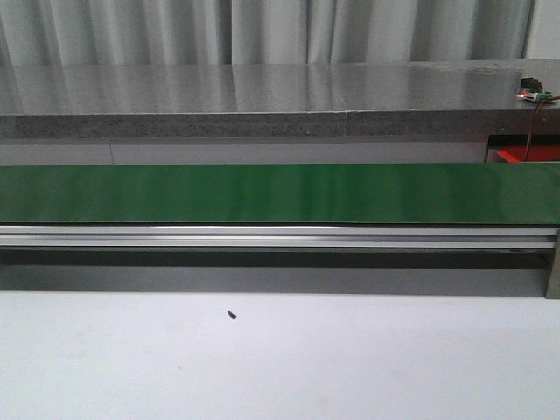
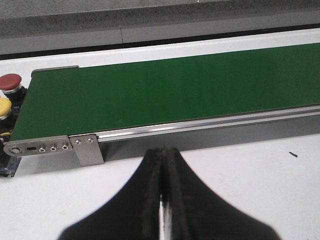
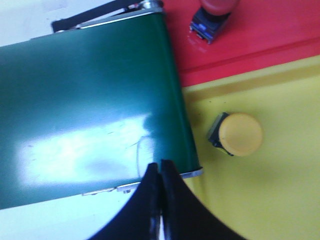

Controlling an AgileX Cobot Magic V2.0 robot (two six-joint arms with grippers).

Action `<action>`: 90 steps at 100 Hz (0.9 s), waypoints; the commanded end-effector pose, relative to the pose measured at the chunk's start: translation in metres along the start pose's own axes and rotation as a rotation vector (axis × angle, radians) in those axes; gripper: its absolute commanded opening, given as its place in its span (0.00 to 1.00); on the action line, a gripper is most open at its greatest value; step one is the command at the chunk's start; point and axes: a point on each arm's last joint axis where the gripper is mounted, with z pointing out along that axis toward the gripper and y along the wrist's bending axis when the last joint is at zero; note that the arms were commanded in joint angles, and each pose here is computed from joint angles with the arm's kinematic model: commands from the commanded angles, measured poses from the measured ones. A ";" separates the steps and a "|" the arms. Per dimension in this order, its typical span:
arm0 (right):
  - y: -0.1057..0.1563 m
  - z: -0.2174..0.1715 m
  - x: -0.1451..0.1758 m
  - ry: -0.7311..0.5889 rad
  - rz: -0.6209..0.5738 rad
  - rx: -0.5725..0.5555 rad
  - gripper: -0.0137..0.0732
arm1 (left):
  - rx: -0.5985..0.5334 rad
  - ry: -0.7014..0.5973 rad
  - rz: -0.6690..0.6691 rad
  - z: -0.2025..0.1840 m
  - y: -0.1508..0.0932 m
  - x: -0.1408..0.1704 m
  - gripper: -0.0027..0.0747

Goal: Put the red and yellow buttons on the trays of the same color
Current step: 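Raise the left gripper back above the button cluster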

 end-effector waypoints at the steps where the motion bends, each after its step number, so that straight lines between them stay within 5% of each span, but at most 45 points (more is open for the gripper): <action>1: 0.007 -0.024 -0.001 -0.094 -0.046 -0.024 0.02 | -0.008 -0.087 -0.020 -0.003 0.001 -0.013 0.01; 26: 0.015 -0.030 0.032 -0.126 -0.174 -0.094 0.02 | -0.008 -0.087 -0.020 -0.003 0.001 -0.013 0.01; 61: 0.004 -0.044 0.072 -0.206 -0.168 -0.119 0.02 | -0.008 -0.087 -0.020 -0.003 0.001 -0.013 0.01; 90: -0.010 -0.075 0.110 -0.402 -0.158 -0.155 0.02 | -0.008 -0.087 -0.020 -0.003 0.001 -0.013 0.01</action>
